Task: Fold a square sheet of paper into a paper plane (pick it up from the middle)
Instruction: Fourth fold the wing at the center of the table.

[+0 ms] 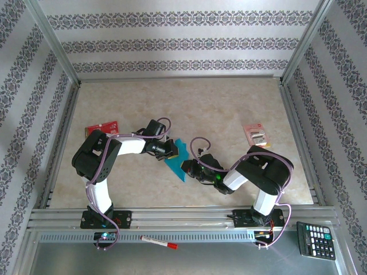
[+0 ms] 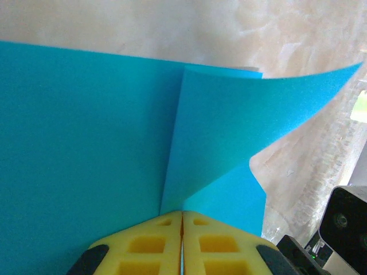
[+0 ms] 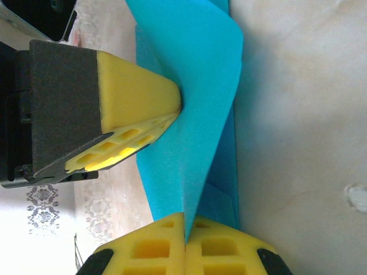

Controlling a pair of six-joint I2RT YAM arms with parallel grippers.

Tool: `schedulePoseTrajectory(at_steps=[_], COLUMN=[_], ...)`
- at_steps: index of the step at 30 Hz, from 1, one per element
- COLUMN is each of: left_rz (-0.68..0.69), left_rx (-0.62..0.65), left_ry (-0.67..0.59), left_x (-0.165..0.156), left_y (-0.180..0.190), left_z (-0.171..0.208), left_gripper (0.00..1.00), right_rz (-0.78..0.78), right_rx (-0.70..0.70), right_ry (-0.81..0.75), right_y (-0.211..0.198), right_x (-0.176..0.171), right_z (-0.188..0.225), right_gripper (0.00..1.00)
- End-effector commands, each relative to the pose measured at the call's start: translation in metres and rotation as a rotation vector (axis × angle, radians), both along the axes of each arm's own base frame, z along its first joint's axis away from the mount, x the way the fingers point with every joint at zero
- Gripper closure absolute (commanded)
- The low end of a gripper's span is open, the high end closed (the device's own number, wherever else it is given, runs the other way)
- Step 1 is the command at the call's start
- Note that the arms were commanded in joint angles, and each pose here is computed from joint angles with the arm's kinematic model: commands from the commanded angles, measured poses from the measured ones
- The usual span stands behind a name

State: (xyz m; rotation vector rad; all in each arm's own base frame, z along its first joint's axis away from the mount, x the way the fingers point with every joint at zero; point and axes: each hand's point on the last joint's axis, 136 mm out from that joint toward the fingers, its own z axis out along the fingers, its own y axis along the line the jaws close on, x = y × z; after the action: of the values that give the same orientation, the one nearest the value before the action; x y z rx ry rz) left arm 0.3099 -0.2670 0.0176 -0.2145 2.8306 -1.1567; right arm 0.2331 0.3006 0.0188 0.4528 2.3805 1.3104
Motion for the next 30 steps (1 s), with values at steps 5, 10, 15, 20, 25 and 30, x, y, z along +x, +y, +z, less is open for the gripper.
schedulePoseTrajectory(at_steps=[5, 10, 15, 20, 25, 30], left_rz=[0.022, 0.008, 0.000, 0.006, 0.007, 0.011], left_rx=[-0.090, -0.109, -0.082, -0.047, -0.018, 0.010], left_ry=[-0.033, -0.067, -0.045, -0.027, -0.016, 0.007], left_x=[0.008, 0.013, 0.015, 0.015, 0.013, 0.008], left_y=[-0.006, -0.010, -0.010, -0.006, -0.001, 0.005], left_z=[0.024, 0.038, 0.025, 0.011, 0.001, -0.011], left_gripper=[0.85, 0.83, 0.83, 0.85, 0.88, 0.90], right_rz=[-0.010, -0.009, -0.012, -0.014, -0.016, -0.014], right_rx=[-0.261, -0.263, -0.265, -0.266, -0.267, -0.266], right_ry=[0.169, 0.170, 0.172, 0.173, 0.174, 0.174], right_y=[-0.046, -0.046, -0.047, -0.048, -0.049, -0.049], right_x=[-0.026, -0.026, -0.027, -0.027, -0.027, -0.027], right_z=[-0.069, -0.070, -0.071, -0.071, -0.072, -0.072], right_gripper=[1.00, 1.00, 1.00, 1.00, 1.00, 1.00])
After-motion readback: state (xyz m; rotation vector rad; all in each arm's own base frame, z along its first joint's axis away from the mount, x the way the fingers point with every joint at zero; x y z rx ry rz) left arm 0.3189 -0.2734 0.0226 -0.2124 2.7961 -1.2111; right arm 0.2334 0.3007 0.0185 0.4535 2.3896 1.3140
